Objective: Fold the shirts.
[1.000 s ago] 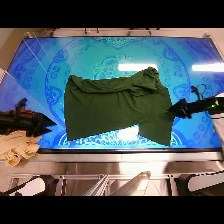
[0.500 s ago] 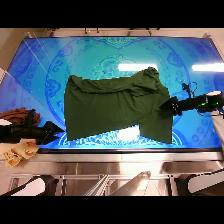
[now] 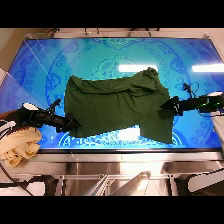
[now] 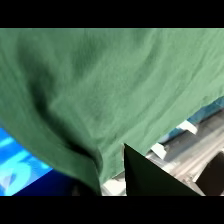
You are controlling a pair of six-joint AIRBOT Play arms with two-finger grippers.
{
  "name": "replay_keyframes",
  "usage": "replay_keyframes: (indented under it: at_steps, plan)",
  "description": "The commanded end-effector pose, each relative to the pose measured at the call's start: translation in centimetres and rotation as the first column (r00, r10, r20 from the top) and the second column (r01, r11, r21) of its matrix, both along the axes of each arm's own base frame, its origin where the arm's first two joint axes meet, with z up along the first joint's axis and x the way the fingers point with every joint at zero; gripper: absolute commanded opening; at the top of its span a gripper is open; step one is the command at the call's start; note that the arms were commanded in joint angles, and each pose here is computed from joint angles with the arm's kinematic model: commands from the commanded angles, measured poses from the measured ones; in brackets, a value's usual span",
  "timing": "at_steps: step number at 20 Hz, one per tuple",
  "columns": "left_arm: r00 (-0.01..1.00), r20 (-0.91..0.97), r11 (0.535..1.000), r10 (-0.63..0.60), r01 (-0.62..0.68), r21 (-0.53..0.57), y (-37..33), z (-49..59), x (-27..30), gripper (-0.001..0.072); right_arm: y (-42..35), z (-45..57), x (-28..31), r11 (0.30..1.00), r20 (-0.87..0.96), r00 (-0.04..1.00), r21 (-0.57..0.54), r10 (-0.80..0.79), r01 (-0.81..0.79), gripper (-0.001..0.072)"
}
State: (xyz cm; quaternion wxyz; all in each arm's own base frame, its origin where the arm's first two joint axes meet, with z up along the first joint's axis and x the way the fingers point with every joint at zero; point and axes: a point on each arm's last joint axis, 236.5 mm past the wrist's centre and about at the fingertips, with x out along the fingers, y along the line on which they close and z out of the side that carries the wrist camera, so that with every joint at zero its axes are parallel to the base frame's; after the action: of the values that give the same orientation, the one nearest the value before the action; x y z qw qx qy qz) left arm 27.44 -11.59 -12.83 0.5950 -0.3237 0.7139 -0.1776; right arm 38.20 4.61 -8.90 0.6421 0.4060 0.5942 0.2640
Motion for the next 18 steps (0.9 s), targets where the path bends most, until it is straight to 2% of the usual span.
replay_keyframes:
  at_steps: [1, 2, 3, 5, 6, 7, 9, 10, 13, 15, 17, 18]
  plan:
    - [1.0, -0.029, 1.0, -0.007, 0.008, 0.006, 1.4, -0.2, -0.5, 0.0264, -2.6, 0.5, -0.2, 0.998, -0.007, 0.998, 0.025, -0.058, 0.058, 0.043]
    - [0.999, -0.017, 1.0, 0.028, -0.028, 0.01, 2.2, 0.1, -0.4, 0.0262, -3.5, 0.7, -0.3, 0.996, -0.011, 0.997, 0.033, -0.079, 0.08, 0.043]
    - [0.999, 0.001, 0.998, 0.054, -0.054, 0.019, 2.8, 0.3, -0.3, 0.0217, -4.4, 0.8, -0.5, 0.994, -0.014, 0.995, 0.042, -0.098, 0.099, 0.043]
    - [0.995, 0.043, 0.996, 0.087, -0.088, 0.028, 3.5, 0.5, -0.4, 0.0213, -5.3, 1.0, -0.5, 0.991, -0.015, 0.992, 0.05, -0.123, 0.124, 0.0429]
    - [0.994, 0.056, 0.995, 0.093, -0.095, 0.023, 3.5, 0.5, -0.4, 0.0193, -5.3, 1.0, -0.6, 0.991, -0.016, 0.992, 0.052, -0.122, 0.123, 0.0395]
    - [0.992, 0.07, 0.995, 0.101, -0.102, 0.004, 3.1, 0.6, -0.3, 0.0168, -4.8, 1.1, -0.7, 0.993, -0.017, 0.994, 0.056, -0.107, 0.108, 0.0209]
    - [0.987, 0.107, 0.992, 0.122, -0.117, -0.054, 2.1, 1.2, 0.4, 0.0153, -3.5, 1.1, -0.8, 0.996, -0.006, 0.998, 0.057, -0.063, 0.063, 0.0023]
    - [0.983, 0.133, 0.99, 0.126, -0.115, -0.085, 1.7, 1.8, 0.9, 0.0028, -2.8, 1.2, -0.9, 0.997, -0.008, 0.999, 0.063, -0.044, 0.044, 0.0021]
    - [0.967, 0.215, 0.975, 0.134, -0.091, -0.201, 0.9, 6.1, 2.7, 0.003, -2.2, 3.2, -2.0, 0.994, -0.001, 1.0, 0.105, 0.005, -0.005, 0.0021]
    - [0.934, 0.315, 0.945, 0.166, -0.059, -0.322, 1.1, 12.8, 4.1, 0.003, -3.0, 7.2, -1.8, 0.991, 0.076, 0.997, 0.131, -0.026, 0.016, 0.0021]
    - [0.857, 0.471, 0.889, 0.206, 0.038, -0.457, 1.0, 22.1, 4.4, 0.003, -2.9, 15.7, -0.3, 0.972, 0.295, 0.949, 0.23, -0.111, 0.043, 0.0021]
    - [0.773, 0.593, 0.841, 0.226, 0.152, -0.519, 0.6, 28.0, 3.4, 0.003, -2.4, 21.6, -0.1, 0.957, 0.437, 0.885, 0.29, -0.159, 0.029, 0.0021]
